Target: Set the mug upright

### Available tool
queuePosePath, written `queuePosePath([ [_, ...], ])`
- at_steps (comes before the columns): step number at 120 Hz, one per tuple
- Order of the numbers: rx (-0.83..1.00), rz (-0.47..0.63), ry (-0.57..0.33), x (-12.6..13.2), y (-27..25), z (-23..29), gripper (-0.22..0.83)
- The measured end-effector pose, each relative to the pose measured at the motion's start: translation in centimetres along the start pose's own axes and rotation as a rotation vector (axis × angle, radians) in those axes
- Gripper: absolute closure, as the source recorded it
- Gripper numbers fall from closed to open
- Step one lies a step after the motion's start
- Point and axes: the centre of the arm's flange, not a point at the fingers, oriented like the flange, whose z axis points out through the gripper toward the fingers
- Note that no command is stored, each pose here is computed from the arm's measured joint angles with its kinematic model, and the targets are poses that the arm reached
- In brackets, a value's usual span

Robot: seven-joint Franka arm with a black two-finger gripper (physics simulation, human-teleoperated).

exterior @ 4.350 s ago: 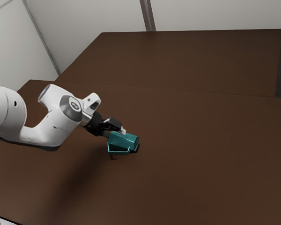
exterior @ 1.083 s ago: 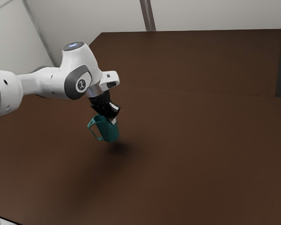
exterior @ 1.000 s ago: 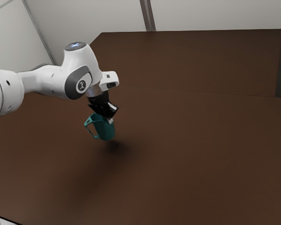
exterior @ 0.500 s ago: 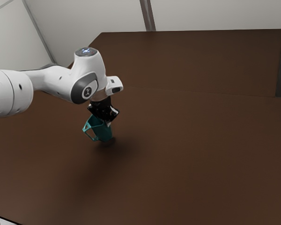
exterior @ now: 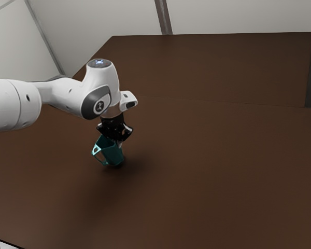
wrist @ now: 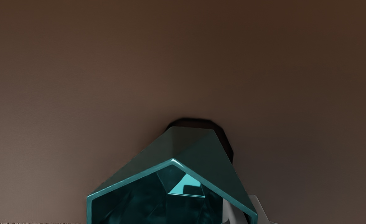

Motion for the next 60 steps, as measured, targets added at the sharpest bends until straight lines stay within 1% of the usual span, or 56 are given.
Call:
queuePosePath([
  [42, 0.000, -0.048, -0.021, -0.01, 0.21, 0.90, 0.78],
  [48, -0.002, -0.053, -0.023, -0.03, 0.26, 0.90, 0.76],
  [60, -0.007, -0.061, -0.026, -0.07, 0.29, 0.82, 0.65],
])
